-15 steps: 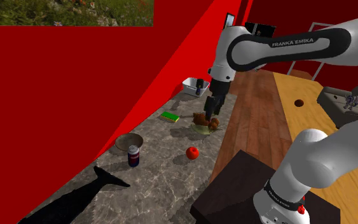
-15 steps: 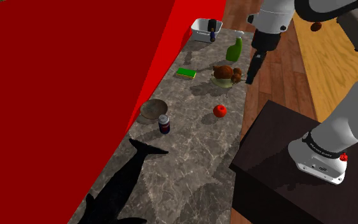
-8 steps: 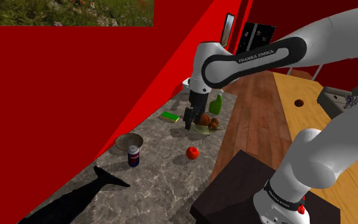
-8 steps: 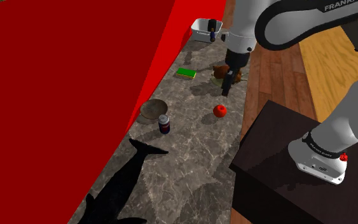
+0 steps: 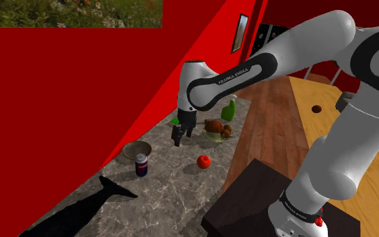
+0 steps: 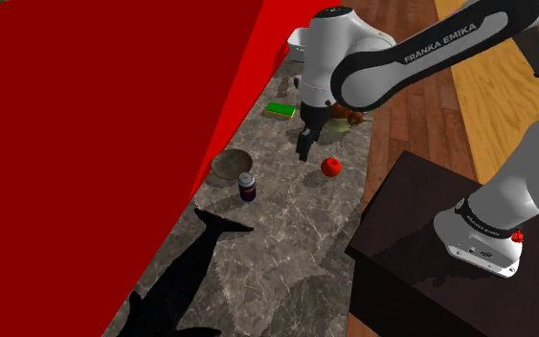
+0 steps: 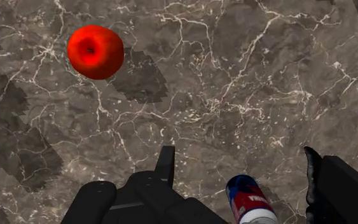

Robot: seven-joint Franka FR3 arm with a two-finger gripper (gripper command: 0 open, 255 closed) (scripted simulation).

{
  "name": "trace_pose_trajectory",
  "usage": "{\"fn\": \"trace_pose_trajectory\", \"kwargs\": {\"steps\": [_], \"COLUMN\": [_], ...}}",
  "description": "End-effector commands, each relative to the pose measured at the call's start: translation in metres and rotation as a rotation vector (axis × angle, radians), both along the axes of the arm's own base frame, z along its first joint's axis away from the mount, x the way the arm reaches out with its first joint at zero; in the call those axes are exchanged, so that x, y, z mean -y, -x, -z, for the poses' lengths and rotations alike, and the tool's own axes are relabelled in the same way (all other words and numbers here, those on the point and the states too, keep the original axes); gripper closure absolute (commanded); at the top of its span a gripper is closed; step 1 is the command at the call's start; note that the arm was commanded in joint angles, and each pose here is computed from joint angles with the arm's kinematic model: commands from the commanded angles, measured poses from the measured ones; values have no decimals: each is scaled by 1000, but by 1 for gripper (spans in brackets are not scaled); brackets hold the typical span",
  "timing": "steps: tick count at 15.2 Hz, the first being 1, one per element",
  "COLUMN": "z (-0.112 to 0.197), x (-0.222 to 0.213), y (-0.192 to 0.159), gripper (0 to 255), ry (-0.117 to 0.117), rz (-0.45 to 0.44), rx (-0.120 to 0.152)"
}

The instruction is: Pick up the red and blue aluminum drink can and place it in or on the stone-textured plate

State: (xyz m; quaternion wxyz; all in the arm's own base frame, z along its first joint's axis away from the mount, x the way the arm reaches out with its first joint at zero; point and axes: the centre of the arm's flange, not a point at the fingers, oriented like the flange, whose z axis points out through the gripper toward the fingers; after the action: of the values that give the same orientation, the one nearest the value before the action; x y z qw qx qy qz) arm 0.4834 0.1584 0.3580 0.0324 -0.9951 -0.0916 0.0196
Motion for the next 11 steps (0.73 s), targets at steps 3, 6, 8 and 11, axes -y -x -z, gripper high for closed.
{"fn": "trace_pose_trajectory", "kwargs": {"steps": [3, 6, 8, 11], "z": [32, 56, 72, 96], "x": [-28, -49, -63, -84], "y": [-34, -57, -73, -97], "gripper": [0, 0, 0, 0], "ry": [12, 22, 29, 39], "rz": [-18, -32, -41, -55], "rx": [12, 21, 26, 35]}}
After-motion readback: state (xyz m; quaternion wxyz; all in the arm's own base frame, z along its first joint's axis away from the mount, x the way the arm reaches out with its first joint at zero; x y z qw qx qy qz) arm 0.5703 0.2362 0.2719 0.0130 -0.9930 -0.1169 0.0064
